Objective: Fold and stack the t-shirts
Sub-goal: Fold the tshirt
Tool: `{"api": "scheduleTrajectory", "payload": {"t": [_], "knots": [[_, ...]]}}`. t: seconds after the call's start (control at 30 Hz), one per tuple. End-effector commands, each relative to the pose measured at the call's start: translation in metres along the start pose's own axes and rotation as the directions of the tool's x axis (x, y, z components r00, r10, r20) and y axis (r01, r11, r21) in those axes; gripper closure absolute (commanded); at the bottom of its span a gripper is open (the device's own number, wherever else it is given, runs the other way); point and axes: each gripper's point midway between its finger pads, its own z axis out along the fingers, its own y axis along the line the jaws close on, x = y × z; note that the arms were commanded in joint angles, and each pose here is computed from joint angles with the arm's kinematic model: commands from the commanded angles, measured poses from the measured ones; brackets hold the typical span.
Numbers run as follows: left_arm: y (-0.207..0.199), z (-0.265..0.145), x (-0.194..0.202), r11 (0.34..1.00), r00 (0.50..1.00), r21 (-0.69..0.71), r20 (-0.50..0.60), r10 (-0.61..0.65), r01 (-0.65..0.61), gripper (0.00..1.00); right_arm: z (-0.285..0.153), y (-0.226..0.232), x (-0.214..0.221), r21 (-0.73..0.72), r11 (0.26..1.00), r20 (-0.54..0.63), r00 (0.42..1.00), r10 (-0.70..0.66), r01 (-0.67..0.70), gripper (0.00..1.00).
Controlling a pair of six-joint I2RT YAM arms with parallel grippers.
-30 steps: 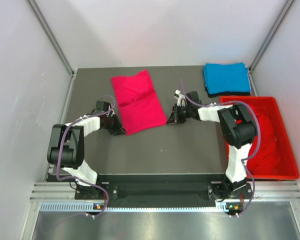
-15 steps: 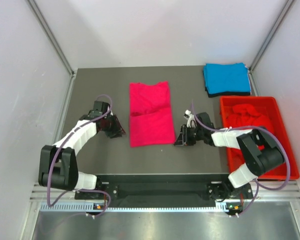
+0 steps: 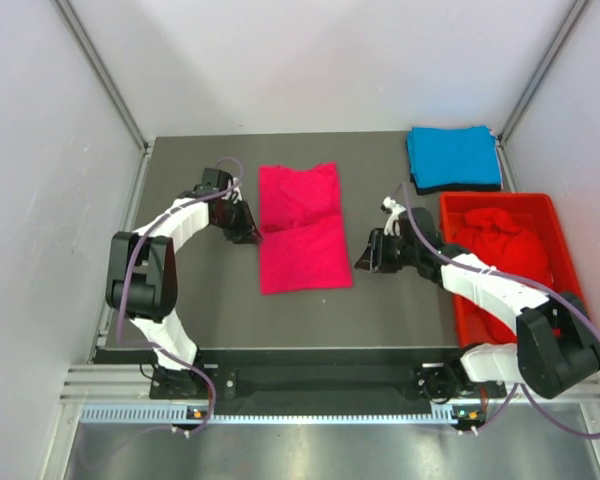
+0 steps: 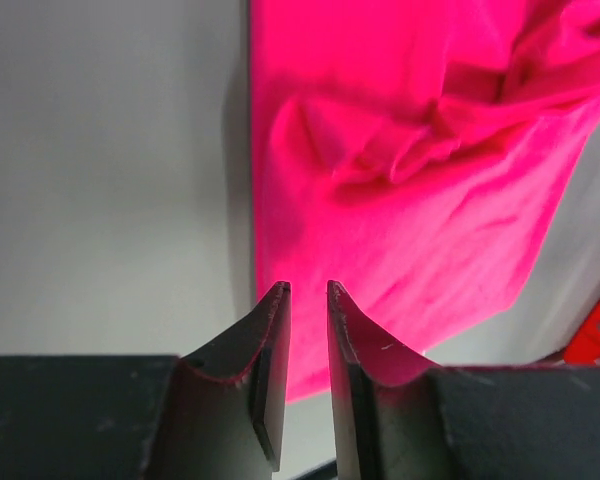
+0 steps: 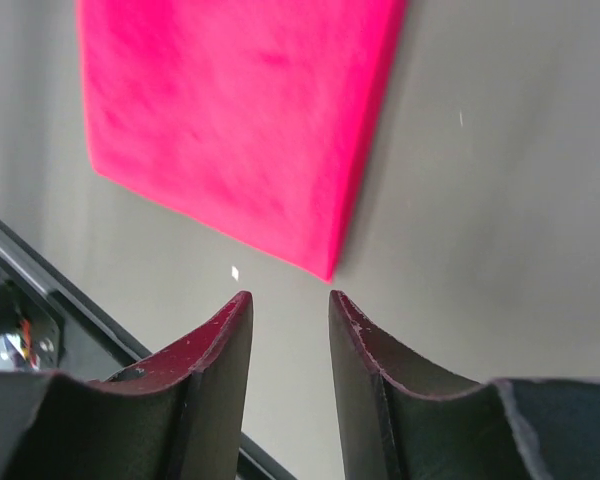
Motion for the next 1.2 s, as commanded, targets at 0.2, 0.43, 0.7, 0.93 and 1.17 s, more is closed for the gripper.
{"api": "scheduleTrajectory", "payload": {"t": [0.2,0.43,0.7,0.93,1.17], "knots": [[-0.017,0.013,-0.044,0.996,0.996,0.036,0.042,0.082,-0.083,0.74,-0.004,0.018,-0.041,0.003,0.999,0.069,0.997,-0.04,0.04,0.63],[-0.014,0.029,-0.047,0.997,0.997,0.041,0.024,0.072,-0.073,0.75,0.006,0.019,-0.049,0.003,0.999,0.062,0.997,-0.038,0.038,0.63],[-0.023,0.036,-0.071,0.997,0.996,0.062,0.075,0.038,-0.043,0.75,0.012,0.017,-0.054,0.007,0.999,0.06,0.998,-0.037,0.037,0.63],[-0.019,0.032,-0.103,0.996,0.981,0.084,0.187,-0.046,0.03,0.76,0.011,0.012,-0.054,0.027,0.999,0.06,0.997,-0.041,0.039,0.63],[-0.029,0.006,-0.102,0.985,0.963,0.094,0.24,0.12,-0.146,0.68,0.018,-0.002,-0.096,0.065,0.989,0.117,0.984,-0.137,0.13,0.6]]}}
